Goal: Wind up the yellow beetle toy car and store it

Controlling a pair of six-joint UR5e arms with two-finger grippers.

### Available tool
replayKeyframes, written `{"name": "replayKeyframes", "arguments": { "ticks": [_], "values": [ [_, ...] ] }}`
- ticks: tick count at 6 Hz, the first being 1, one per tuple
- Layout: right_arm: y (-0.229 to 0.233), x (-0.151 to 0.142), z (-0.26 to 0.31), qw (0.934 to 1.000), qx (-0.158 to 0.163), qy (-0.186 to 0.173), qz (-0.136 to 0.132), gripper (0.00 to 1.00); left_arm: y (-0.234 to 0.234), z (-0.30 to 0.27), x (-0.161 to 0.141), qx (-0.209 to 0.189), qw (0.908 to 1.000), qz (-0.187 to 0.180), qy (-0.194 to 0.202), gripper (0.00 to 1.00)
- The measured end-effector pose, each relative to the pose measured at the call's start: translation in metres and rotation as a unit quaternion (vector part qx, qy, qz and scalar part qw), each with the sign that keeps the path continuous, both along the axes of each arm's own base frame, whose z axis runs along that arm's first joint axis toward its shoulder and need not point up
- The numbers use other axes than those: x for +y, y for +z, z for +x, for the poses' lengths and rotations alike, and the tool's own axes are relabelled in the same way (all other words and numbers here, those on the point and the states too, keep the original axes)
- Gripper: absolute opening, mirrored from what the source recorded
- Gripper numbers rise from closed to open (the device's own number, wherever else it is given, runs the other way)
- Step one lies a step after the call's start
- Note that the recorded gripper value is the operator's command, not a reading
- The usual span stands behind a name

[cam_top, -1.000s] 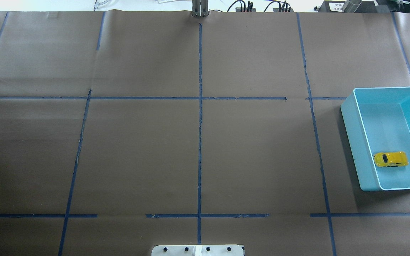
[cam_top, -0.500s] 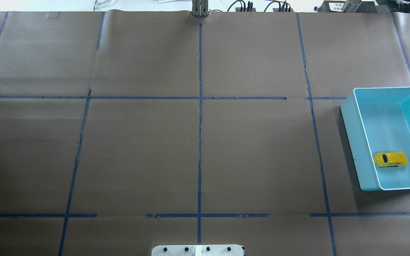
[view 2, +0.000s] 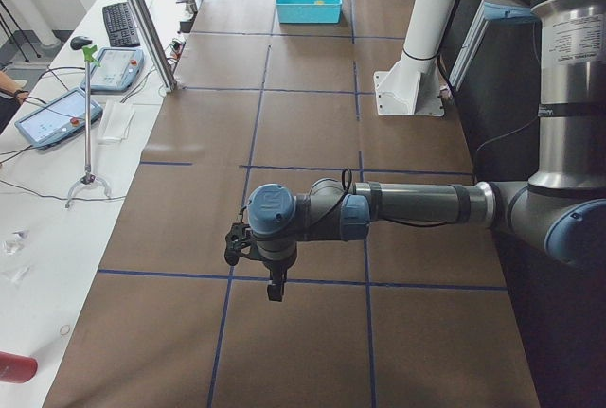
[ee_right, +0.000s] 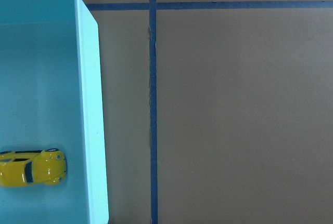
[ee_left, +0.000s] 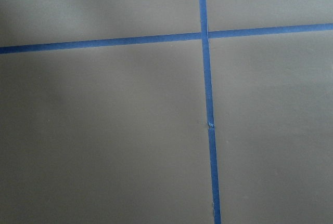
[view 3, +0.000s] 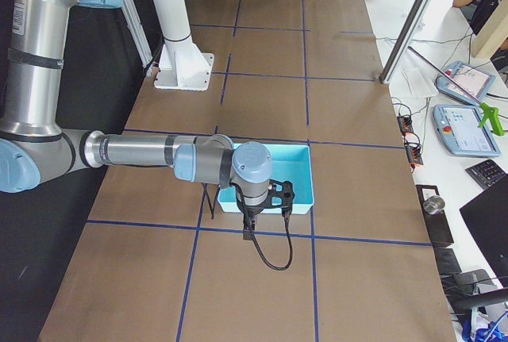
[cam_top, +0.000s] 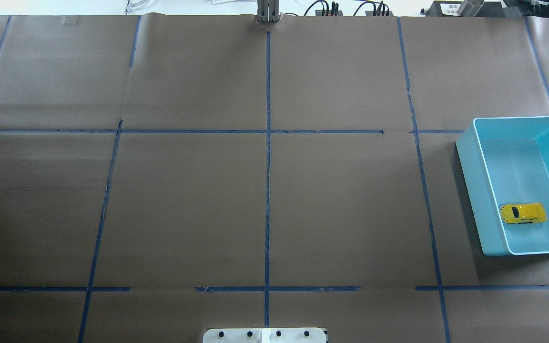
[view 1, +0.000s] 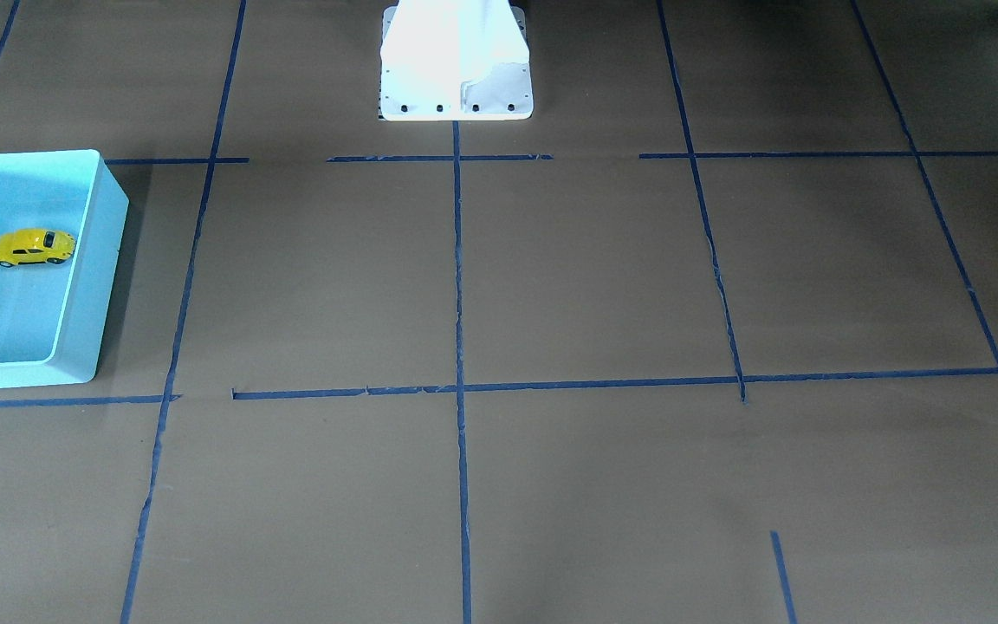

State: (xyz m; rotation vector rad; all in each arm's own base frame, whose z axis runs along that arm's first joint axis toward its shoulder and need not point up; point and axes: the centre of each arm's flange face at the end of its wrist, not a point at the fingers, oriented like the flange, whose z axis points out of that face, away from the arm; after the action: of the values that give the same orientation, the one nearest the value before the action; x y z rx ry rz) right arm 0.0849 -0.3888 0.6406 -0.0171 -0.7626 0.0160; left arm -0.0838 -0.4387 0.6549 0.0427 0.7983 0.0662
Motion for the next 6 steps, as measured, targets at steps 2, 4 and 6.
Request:
{"name": "replayKeyframes", "arguments": {
  "ticks": [2, 4, 6],
  "values": [
    [0.0013, 0.0002, 0.0001, 1.0000, 0.002, -0.001, -0.001, 1.00, 0.0000, 0.0001, 0.0000, 0.001, 1.0000, 0.000, 0.000, 1.00],
    [0.0022, 0.0008, 0.0001, 1.0000, 0.002, -0.001, -0.002, 1.00, 0.0003, 0.0000, 0.0000, 0.000, 1.0000, 0.000, 0.000, 1.00],
    [0.0028, 0.0015, 0.0001, 1.0000, 0.002, -0.001, -0.003, 1.00, 0.0001, 0.0001, 0.0000, 0.001, 1.0000, 0.000, 0.000, 1.00]
  ]
}}
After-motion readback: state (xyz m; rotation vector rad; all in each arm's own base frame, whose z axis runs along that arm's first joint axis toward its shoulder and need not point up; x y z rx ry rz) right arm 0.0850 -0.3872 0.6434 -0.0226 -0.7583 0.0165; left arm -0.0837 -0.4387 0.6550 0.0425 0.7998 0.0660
